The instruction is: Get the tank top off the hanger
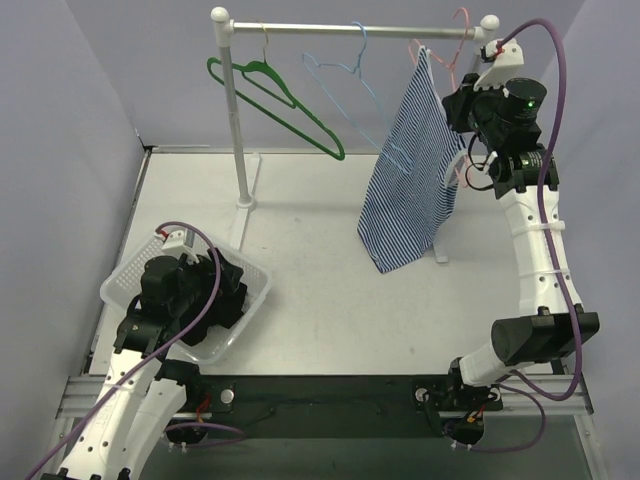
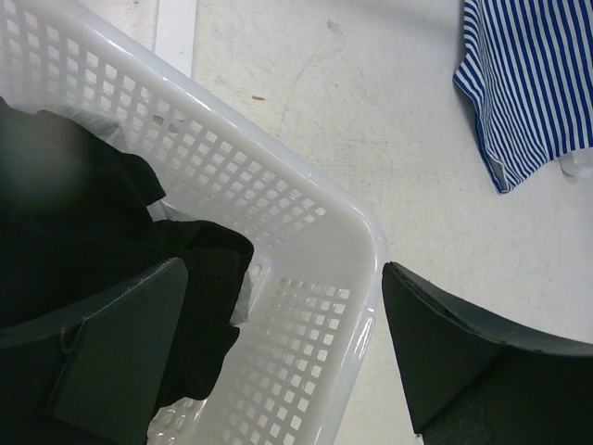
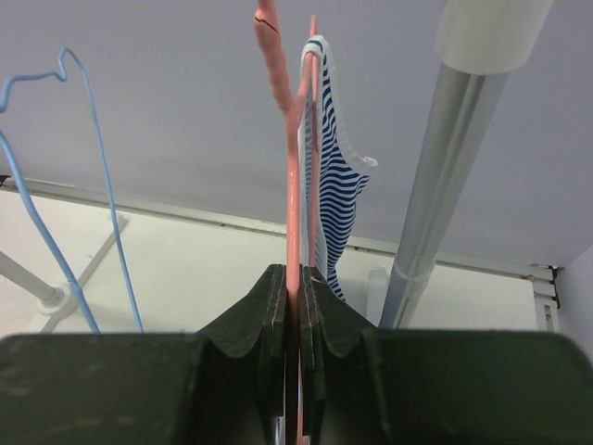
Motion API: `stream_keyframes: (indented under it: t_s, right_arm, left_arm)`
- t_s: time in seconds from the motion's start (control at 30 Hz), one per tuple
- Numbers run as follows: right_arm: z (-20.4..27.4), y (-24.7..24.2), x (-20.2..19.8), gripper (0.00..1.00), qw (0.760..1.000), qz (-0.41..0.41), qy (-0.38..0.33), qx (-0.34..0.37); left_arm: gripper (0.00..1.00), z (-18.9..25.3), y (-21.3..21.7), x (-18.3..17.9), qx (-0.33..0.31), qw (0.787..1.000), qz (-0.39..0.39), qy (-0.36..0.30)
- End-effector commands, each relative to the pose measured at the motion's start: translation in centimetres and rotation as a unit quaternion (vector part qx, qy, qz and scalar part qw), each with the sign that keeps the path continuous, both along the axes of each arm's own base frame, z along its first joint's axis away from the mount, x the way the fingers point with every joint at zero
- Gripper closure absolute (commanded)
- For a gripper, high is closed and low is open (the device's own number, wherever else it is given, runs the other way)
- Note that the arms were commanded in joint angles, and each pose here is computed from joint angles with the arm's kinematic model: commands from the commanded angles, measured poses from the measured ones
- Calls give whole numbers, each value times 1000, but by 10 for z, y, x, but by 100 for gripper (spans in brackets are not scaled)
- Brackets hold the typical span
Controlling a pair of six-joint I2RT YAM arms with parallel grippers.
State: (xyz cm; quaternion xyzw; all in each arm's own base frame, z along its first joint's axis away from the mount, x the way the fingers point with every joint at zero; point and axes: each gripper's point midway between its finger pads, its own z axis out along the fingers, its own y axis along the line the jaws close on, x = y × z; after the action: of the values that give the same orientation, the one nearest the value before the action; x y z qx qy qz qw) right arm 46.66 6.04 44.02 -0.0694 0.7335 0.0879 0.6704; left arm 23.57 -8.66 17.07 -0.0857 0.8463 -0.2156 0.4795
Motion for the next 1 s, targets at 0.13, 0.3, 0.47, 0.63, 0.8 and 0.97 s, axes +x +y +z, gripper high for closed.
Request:
stream_keyframes:
  t_s: [0.13,0.3,0.47,0.63,0.8,0.97]
  right_arm:
    - [36,7,-43,100,999,-1,-38,36]
    - [0,9,-66,100,999,5,-4,45]
    - [-26,13,-95,100,999,2,23,43]
    - [-67,18,-127,100,997,2,62,40]
    - [-103,19,-168,100,994,7,100,36]
    - [-134,22,-204,100,991,25,123,50]
  left_arm:
    - [3,16,-8,6,-11,999,-24,-40]
    - [3,17,-13,4,-17,998,-38,-45]
    - [3,20,-18,3,-24,997,-53,-54]
    - [3,20,-20,1,-25,997,-59,-51]
    - [3,22,-25,-1,-29,995,-74,-53]
    - [3,28,-32,-6,-34,992,-102,-66]
